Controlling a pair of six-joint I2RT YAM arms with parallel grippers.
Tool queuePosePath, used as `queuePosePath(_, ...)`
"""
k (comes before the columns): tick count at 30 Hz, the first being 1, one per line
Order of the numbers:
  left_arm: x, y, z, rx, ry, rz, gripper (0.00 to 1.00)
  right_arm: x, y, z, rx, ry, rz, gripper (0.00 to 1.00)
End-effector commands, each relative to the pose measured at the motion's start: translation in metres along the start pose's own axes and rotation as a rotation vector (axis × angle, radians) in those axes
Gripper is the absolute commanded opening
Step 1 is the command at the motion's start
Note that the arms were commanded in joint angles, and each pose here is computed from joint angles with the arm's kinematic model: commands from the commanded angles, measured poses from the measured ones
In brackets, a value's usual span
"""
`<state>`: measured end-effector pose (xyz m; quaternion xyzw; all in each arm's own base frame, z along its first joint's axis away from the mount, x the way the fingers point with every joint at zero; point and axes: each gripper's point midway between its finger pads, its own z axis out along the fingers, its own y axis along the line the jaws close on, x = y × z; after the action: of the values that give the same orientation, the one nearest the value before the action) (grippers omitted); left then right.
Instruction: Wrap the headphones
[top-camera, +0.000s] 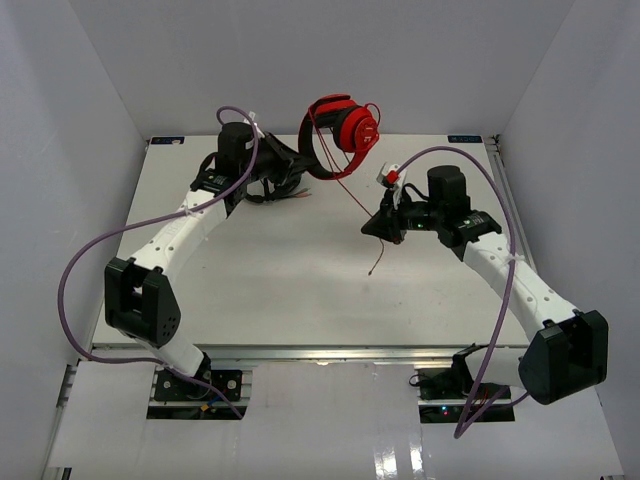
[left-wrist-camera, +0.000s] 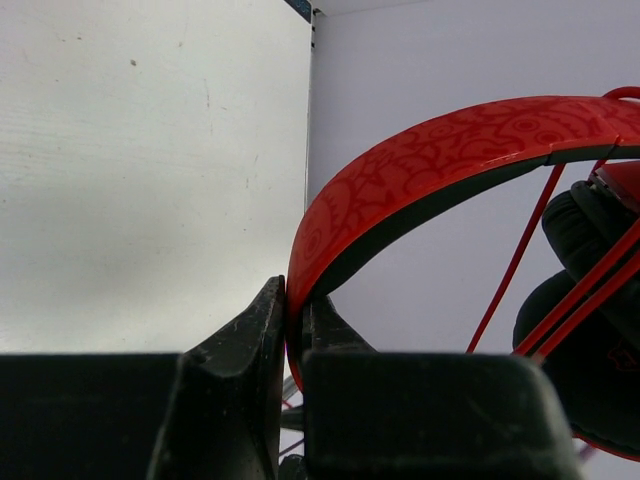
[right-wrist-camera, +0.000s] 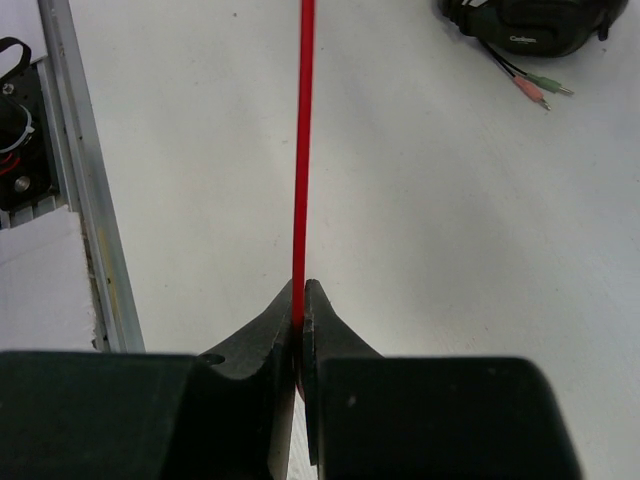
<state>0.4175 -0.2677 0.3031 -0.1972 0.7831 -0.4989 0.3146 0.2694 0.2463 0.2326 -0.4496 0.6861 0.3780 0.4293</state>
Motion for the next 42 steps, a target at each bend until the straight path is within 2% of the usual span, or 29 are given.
queuePosePath(1, -0.022, -0.08, -0.054, 0.234, -0.057, 0.072, 0.0, 0.004, -0.005, -0.021, -0.009, -0.028, -0.001, 0.08)
queuePosePath(8, 0.003, -0.084, -0.067, 0.277, 0.07, 0.192, 0.0, -0.001, -0.025, -0.034, 0.01, -0.057, 0.008, 0.08)
queuePosePath(17, 0.048, -0.061, -0.086, 0.308, 0.299, 0.372, 0.0, 0.0, -0.046, -0.032, 0.03, -0.043, -0.007, 0.08)
queuePosePath(24, 0.09, -0.028, -0.113, 0.354, 0.455, 0.507, 0.0, 0.01, -0.059, -0.027, 0.043, -0.009, -0.004, 0.08)
queuePosePath(30, 0.104, -0.017, -0.127, 0.35, 0.479, 0.563, 0.0, 0.019, -0.084, -0.027, 0.152, 0.03, -0.016, 0.08)
queuePosePath(42, 0.112, -0.03, -0.141, 0.34, 0.47, 0.567, 0.0, 0.017, -0.128, -0.027, 0.354, -0.007, -0.024, 0.09)
